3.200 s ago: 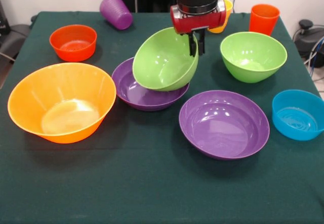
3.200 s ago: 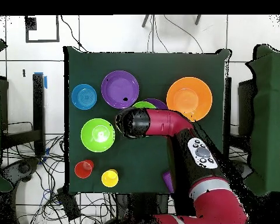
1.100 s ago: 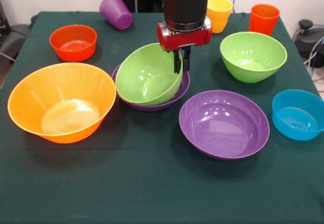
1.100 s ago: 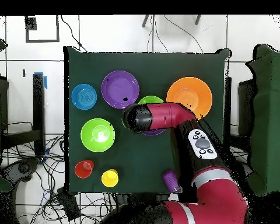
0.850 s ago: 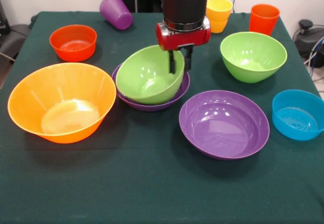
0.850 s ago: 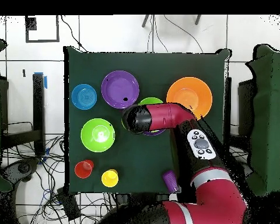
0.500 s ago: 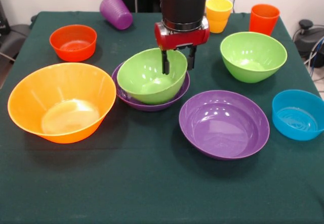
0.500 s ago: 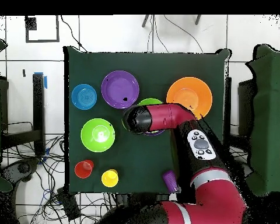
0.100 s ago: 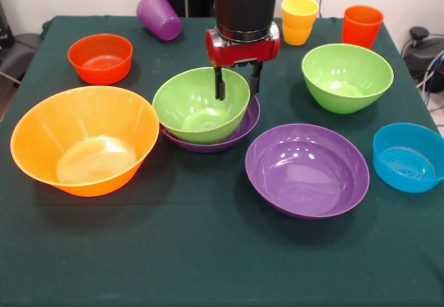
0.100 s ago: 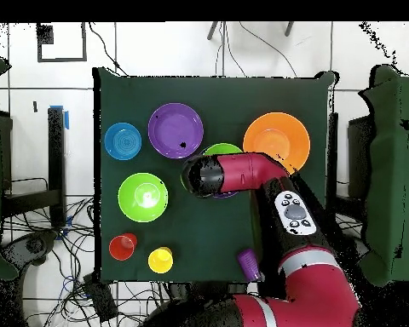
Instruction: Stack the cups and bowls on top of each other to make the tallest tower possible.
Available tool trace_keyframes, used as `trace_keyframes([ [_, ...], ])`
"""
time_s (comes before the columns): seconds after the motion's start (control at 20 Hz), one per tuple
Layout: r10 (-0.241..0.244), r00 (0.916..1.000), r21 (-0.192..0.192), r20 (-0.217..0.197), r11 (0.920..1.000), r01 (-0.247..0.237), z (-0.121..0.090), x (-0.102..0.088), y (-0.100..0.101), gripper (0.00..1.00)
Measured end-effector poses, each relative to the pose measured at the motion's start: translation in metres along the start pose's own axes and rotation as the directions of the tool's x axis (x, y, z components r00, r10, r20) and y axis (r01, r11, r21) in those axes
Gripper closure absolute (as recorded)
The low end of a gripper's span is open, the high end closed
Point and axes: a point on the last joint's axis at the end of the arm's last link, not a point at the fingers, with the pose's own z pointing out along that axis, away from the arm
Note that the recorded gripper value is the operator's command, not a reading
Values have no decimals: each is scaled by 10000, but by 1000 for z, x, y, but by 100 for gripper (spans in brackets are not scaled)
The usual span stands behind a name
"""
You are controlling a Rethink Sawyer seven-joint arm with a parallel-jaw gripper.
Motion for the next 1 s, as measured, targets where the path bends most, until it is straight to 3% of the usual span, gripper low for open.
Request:
trace_keyframes([
  [0.7, 25, 10000, 9, 4, 10000, -25, -3, 1, -1, 0],
  [1.0, 242, 9997, -160, -52, 9996, -243, -17, 7, 6, 0],
])
